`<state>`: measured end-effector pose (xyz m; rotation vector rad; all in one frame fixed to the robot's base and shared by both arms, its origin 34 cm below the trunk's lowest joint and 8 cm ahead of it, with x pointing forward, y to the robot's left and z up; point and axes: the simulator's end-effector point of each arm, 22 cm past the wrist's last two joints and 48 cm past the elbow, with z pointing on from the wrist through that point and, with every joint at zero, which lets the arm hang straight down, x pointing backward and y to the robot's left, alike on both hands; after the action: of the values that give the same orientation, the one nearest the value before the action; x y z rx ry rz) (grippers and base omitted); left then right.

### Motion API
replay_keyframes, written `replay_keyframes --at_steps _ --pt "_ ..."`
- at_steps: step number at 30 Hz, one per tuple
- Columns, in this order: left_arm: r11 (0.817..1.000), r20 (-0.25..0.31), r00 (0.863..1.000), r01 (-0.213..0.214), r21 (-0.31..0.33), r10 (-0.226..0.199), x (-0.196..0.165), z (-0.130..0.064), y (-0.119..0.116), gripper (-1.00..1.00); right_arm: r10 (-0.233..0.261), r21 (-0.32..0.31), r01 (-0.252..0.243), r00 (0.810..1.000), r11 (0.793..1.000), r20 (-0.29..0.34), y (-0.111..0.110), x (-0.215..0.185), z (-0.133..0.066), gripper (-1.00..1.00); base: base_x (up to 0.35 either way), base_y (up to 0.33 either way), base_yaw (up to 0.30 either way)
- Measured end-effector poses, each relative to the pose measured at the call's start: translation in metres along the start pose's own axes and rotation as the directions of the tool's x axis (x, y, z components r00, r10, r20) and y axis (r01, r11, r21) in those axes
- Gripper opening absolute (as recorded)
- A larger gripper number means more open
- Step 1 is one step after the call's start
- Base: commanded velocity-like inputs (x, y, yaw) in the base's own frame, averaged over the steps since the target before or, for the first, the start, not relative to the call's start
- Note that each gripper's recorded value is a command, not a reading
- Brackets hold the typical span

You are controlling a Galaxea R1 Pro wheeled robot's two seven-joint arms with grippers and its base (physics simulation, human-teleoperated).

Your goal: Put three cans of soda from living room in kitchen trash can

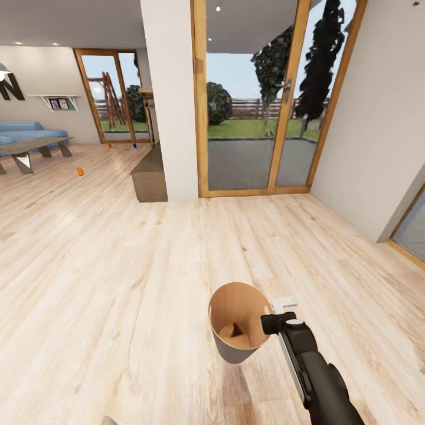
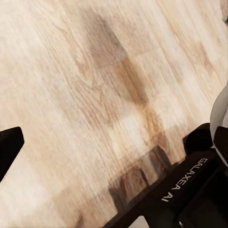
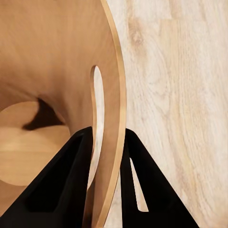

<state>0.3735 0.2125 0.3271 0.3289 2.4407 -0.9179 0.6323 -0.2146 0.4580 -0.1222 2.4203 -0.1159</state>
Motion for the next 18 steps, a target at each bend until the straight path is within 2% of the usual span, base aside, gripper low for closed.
replay_keyframes --at_steps 3,5,18 --pt "1.0 0.019 1.0 0.013 -0.027 -0.012 -0.005 -0.008 0.012 1.0 0.002 -0.006 -0.002 1.0 1.0 -0.001 0.001 0.0 0.0 -1.0 0.0 0.0 0.0" --pt "0.997 0.055 0.998 0.038 -0.062 -0.034 -0.013 -0.019 0.027 1.0 -0.004 -0.016 0.004 1.0 1.0 -0.008 0.004 0.003 0.001 -1.0 0.0 0.0 0.0" --pt "0.997 0.059 0.997 0.046 -0.065 -0.042 -0.012 -0.018 0.028 1.0 -0.002 -0.026 0.002 1.0 1.0 -0.013 0.007 0.005 0.002 -1.0 0.0 0.0 0.0"
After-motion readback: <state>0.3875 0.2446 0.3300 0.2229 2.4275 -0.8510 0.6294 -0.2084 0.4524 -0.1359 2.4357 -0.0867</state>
